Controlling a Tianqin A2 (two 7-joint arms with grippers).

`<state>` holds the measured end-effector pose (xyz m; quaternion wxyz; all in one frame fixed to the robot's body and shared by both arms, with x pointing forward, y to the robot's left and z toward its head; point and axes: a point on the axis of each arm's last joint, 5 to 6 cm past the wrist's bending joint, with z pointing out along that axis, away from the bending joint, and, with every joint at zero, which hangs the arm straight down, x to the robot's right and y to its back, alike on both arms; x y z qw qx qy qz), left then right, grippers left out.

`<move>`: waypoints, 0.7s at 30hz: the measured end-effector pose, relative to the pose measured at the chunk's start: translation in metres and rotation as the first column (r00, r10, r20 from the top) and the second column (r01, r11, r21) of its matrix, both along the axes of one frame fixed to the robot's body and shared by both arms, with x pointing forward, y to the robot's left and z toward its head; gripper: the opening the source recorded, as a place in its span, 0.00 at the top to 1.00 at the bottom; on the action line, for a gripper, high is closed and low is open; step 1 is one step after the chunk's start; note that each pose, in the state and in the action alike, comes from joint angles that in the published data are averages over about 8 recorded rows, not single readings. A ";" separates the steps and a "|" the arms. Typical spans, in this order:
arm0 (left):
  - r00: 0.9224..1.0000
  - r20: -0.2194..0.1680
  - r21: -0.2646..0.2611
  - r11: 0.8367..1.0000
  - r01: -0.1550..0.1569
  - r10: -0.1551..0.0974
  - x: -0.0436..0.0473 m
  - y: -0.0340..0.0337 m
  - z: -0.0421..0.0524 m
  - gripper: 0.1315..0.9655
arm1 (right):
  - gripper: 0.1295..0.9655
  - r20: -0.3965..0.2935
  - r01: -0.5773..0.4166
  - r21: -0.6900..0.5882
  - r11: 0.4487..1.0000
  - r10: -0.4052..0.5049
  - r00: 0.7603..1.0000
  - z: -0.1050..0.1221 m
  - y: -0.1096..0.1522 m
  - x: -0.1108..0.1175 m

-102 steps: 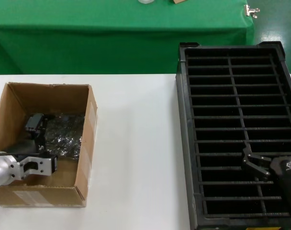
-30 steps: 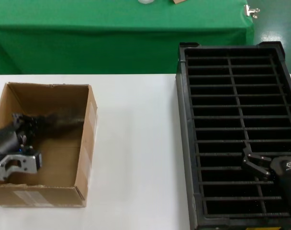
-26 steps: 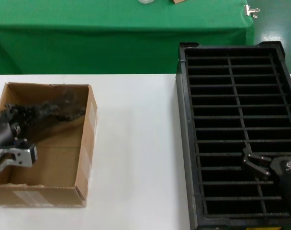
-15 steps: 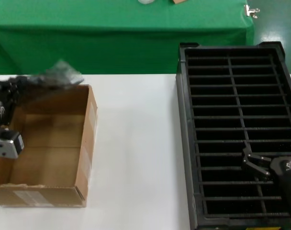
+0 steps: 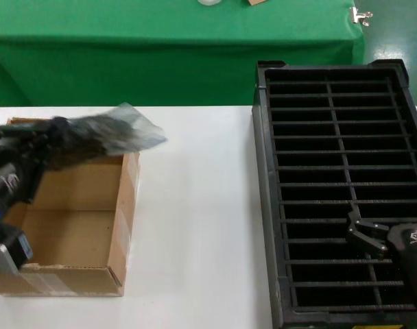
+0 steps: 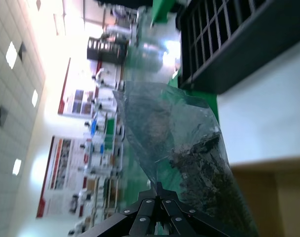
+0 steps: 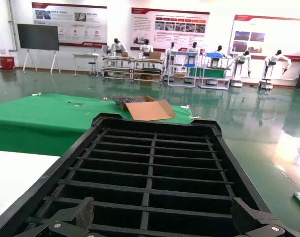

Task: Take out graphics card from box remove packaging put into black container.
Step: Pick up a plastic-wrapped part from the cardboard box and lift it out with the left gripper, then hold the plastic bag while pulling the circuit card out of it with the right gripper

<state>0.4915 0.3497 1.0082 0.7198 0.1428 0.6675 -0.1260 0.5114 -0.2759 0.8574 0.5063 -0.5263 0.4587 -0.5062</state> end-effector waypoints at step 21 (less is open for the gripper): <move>0.996 -0.024 -0.006 0.997 0.082 -0.082 -0.0086 -0.0090 -0.0065 0.99 | 0.00 0.000 0.000 0.000 1.000 0.000 1.000 0.000 0.000 0.000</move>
